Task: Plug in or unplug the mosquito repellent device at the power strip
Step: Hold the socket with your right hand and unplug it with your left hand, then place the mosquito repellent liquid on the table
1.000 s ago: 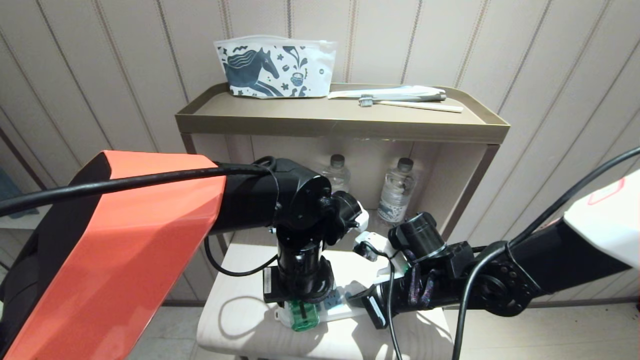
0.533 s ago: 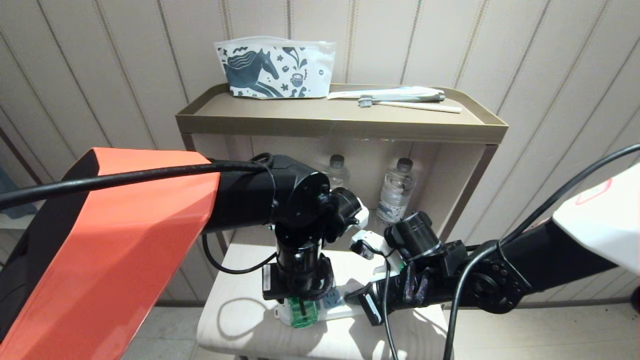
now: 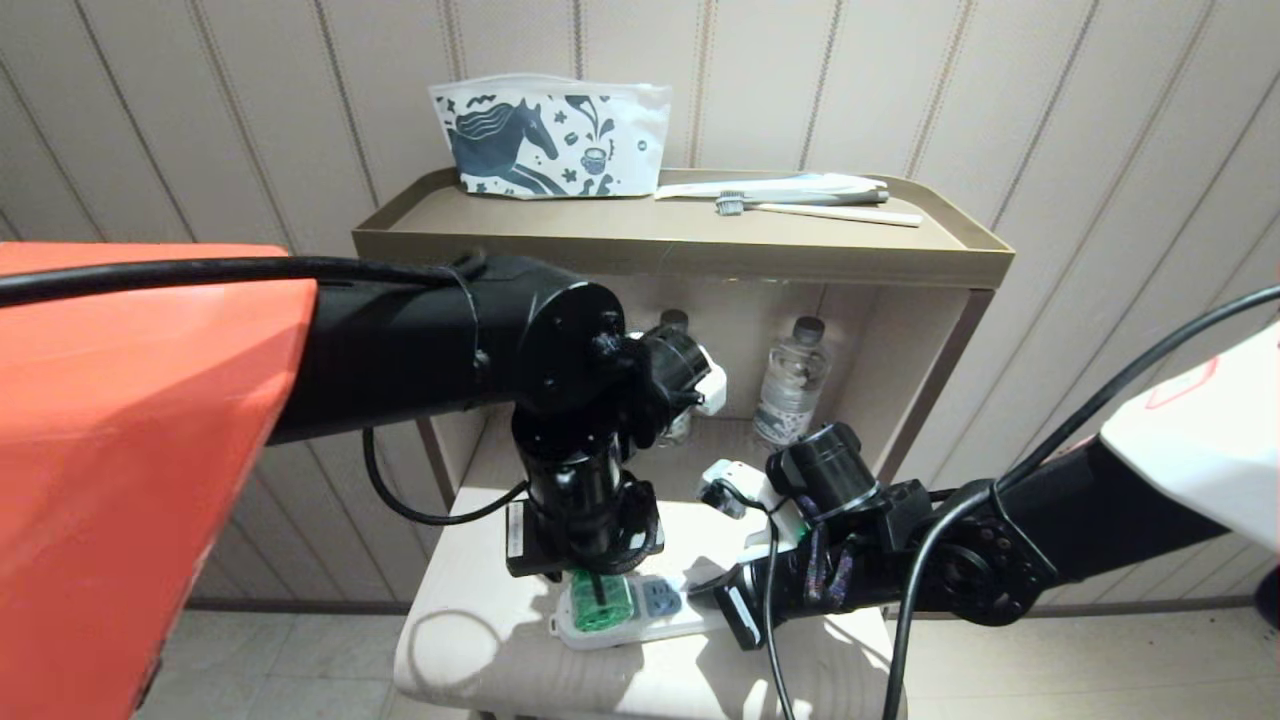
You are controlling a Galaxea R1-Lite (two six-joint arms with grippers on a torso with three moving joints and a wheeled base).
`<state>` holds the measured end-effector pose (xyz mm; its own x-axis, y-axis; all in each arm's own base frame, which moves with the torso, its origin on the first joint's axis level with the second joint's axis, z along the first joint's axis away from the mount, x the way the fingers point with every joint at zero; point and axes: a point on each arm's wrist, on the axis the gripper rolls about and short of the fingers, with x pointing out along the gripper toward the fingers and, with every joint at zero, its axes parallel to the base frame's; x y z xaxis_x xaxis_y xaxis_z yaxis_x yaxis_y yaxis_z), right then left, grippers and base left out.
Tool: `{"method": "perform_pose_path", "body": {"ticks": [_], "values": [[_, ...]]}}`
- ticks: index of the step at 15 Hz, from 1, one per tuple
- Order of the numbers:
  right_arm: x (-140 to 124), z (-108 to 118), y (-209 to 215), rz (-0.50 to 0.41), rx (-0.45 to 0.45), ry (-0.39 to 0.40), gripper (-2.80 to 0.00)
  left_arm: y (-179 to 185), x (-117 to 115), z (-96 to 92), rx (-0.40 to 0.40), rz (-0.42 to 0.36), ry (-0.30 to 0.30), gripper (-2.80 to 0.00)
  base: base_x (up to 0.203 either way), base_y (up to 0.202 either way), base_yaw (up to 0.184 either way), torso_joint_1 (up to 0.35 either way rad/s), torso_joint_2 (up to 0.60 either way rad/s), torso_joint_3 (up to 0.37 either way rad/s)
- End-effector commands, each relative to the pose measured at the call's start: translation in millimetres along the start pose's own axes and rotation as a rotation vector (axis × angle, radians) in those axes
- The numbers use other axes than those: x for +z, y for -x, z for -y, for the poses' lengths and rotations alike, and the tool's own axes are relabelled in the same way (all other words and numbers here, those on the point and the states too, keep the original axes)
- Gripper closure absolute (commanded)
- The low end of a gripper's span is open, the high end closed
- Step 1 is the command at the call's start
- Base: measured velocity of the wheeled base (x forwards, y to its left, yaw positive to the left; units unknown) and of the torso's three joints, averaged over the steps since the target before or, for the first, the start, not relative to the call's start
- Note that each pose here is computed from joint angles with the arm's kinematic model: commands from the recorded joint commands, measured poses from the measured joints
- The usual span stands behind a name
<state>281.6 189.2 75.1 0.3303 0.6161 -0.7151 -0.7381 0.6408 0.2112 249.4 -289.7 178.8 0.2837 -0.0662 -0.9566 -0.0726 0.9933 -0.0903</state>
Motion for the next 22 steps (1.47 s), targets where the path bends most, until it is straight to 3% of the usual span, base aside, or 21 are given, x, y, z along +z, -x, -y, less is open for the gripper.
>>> {"method": "perform_pose_path", "body": {"ticks": [1,5,10,12,14,22], "values": [[0,0,1,0.002,0.001,0.001,0.00,19,-1,-8.0,-0.019,0.015,0.017,0.00,0.000,0.000,0.000,0.000,0.00,0.000],[4,-3,15,0.033,-0.006,0.008,0.00,41,-6,-22.1,0.003,0.030,0.024,0.00,0.000,0.000,0.000,0.000,0.00,0.000],[16,-11,45,0.118,-0.019,0.033,0.00,97,-14,-51.7,-0.043,0.133,0.047,0.00,0.000,0.000,0.000,0.000,0.00,0.000],[17,-13,50,0.130,-0.019,0.037,0.00,103,-17,-56.9,-0.043,0.140,0.047,0.00,0.000,0.000,0.000,0.000,0.00,0.000],[23,-22,75,0.179,-0.026,0.056,0.00,131,-25,-77.2,-0.090,0.178,0.060,0.00,0.000,0.000,0.000,0.000,0.00,0.000],[25,-47,149,0.304,-0.046,0.096,0.00,182,-55,-137.9,-0.156,0.298,0.053,0.00,0.000,0.000,0.000,0.000,0.00,0.000]]}}
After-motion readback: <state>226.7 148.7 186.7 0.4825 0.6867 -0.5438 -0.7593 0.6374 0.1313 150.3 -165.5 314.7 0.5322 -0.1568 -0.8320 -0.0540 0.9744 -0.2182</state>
